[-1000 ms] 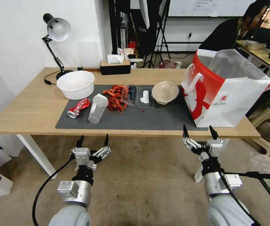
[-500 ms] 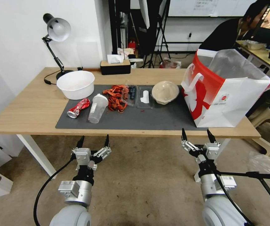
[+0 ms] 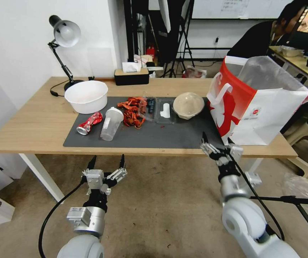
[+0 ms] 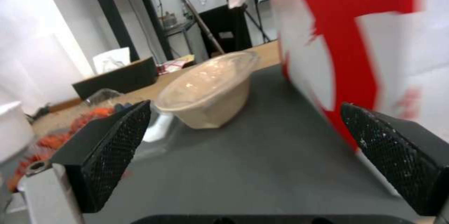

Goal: Pick up the trash from the table and place it into the takeout bag.

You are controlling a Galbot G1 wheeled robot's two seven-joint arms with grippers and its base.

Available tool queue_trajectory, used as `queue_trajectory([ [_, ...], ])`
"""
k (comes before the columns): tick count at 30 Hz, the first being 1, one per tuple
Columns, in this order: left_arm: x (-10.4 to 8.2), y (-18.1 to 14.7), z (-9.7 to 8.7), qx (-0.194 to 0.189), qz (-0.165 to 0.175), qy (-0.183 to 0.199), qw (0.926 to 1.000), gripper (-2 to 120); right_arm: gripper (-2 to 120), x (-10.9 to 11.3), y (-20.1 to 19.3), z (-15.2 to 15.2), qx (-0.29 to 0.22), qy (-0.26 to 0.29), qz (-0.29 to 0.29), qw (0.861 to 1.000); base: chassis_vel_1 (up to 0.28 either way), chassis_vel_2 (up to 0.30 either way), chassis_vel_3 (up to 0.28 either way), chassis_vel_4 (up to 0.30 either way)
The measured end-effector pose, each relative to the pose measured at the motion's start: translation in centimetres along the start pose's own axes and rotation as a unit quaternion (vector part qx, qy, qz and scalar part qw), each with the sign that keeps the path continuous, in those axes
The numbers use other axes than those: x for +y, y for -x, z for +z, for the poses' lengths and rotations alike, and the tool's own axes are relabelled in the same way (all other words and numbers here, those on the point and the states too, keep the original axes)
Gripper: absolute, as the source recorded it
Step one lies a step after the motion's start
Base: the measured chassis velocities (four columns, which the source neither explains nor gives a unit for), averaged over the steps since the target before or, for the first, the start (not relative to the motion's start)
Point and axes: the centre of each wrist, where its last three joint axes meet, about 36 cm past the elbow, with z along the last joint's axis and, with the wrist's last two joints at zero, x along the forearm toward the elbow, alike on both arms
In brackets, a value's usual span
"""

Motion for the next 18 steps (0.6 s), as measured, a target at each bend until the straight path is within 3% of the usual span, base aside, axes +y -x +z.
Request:
queue_trajectory([
  [8,0.0,-0.2,-0.1,-0.001,-0.002,0.001,1.0000,100,100,2.1,6.5,-1.8,0.037,0.081,-0.006,0.996,0.000,0.000,0.000,0.000],
  [18,0.1,-0.3,-0.1,-0.003,-0.007,0.001,1.0000,100,100,3.3,11.3,-1.5,0.080,0.123,0.009,0.989,0.000,0.000,0.000,0.000],
])
